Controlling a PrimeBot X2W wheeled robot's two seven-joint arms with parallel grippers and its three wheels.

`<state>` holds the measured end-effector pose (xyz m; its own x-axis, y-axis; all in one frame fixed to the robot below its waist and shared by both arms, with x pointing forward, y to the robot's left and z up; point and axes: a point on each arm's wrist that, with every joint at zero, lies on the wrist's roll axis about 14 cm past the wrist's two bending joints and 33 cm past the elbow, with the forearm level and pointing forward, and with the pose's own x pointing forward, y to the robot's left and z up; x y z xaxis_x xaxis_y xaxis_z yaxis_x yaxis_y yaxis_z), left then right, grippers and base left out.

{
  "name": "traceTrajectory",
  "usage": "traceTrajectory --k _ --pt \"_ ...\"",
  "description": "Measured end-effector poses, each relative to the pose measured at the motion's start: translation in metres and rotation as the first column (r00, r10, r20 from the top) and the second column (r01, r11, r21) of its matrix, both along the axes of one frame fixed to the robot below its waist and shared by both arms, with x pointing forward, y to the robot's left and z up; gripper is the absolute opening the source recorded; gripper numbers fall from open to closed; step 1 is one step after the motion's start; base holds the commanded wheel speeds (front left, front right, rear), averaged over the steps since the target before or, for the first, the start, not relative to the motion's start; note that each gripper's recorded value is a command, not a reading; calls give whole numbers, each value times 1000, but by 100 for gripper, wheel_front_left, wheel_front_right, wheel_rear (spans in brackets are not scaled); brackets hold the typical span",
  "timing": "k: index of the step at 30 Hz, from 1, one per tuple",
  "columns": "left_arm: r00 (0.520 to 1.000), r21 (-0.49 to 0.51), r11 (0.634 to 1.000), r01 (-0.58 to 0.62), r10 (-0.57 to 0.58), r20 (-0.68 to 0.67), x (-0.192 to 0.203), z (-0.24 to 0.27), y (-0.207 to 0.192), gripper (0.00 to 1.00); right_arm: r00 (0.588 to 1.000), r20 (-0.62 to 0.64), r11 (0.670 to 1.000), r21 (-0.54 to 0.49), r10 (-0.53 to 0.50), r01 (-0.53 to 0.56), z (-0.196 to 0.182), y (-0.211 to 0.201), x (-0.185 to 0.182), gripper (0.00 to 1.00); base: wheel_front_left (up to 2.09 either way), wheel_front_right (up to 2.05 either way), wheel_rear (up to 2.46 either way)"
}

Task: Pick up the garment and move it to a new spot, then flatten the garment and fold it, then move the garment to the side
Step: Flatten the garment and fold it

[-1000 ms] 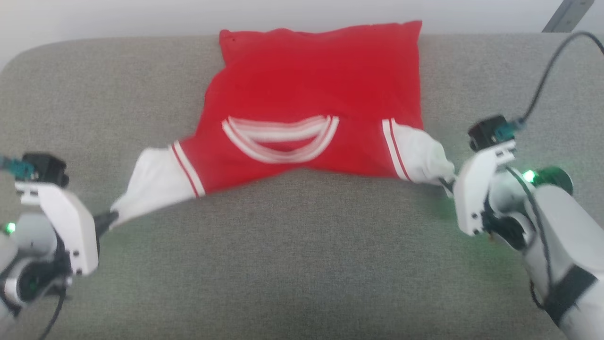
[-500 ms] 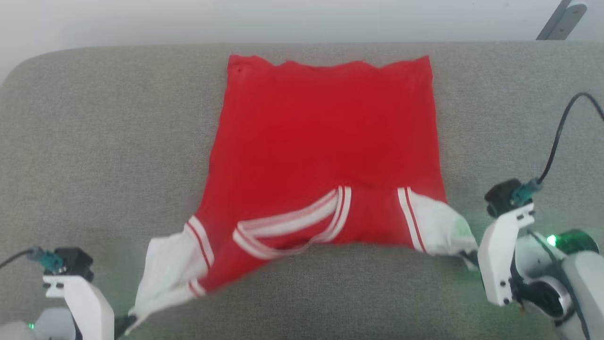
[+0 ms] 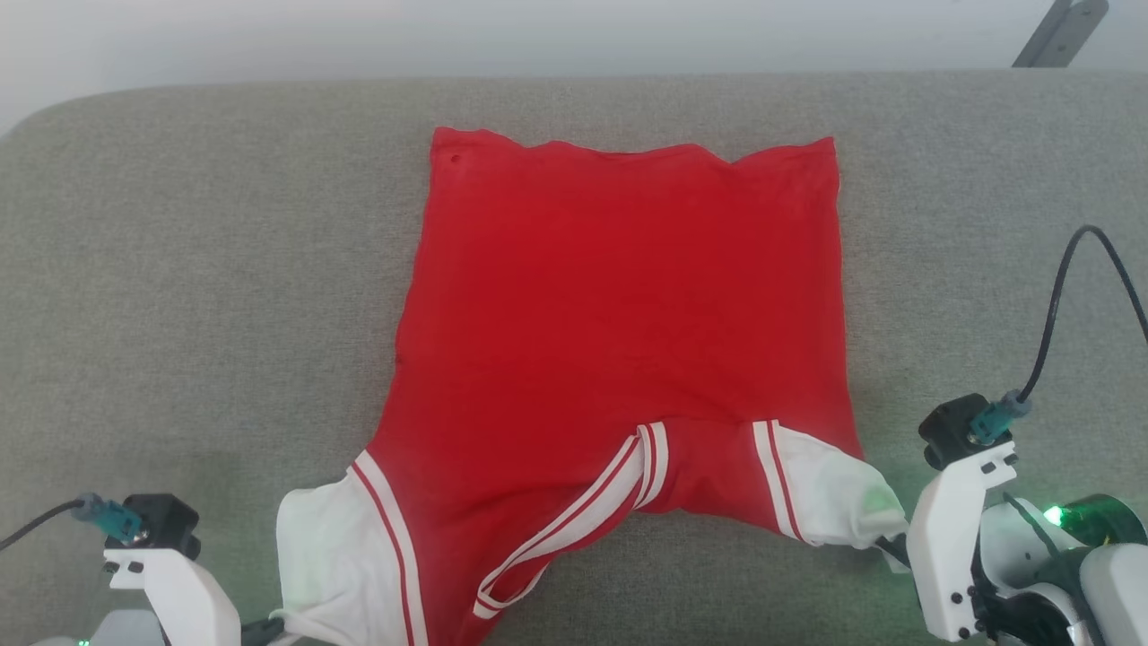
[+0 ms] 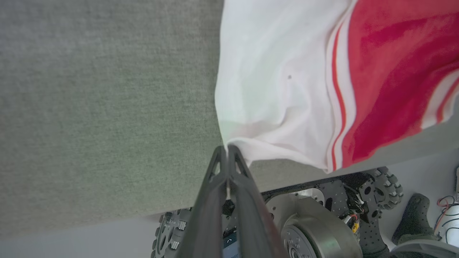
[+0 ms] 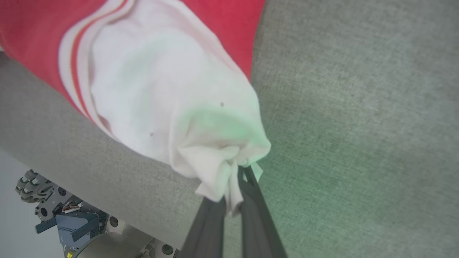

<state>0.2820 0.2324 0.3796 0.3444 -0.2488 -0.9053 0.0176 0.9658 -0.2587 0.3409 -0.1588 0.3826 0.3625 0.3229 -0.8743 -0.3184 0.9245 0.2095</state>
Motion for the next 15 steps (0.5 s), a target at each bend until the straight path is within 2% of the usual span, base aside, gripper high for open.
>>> traceTrajectory --k 1,2,3,4,5,12,15 --pt "1000 -2 1000 3 -3 9 2 0 -1 0 1000 5 1000 0 -7 7 0 0 0 16 0 0 0" --pt "1000 -2 1000 6 -6 17 4 1 -2 0 1000 14 1000 0 -8 8 2 2 1 24 0 0 0" --pt "1000 -6 1000 7 -7 26 7 2 -4 0 1000 27 1000 5 -12 12 4 3 3 44 0 0 0" --pt "999 -10 1000 11 -10 30 9 2 -5 0 999 42 1000 11 -18 17 7 5 5 93 0 0 0" --pt "999 -10 1000 18 -18 32 10 2 -7 0 998 55 1000 17 -25 24 10 7 8 100 0 0 0" --pt "998 -25 999 36 -35 47 21 2 -12 0 977 201 997 48 -70 61 40 14 39 100 0 0 0" --pt "997 -28 999 40 -39 63 28 1 -13 0 947 306 994 66 -102 86 61 16 64 100 0 0 0"
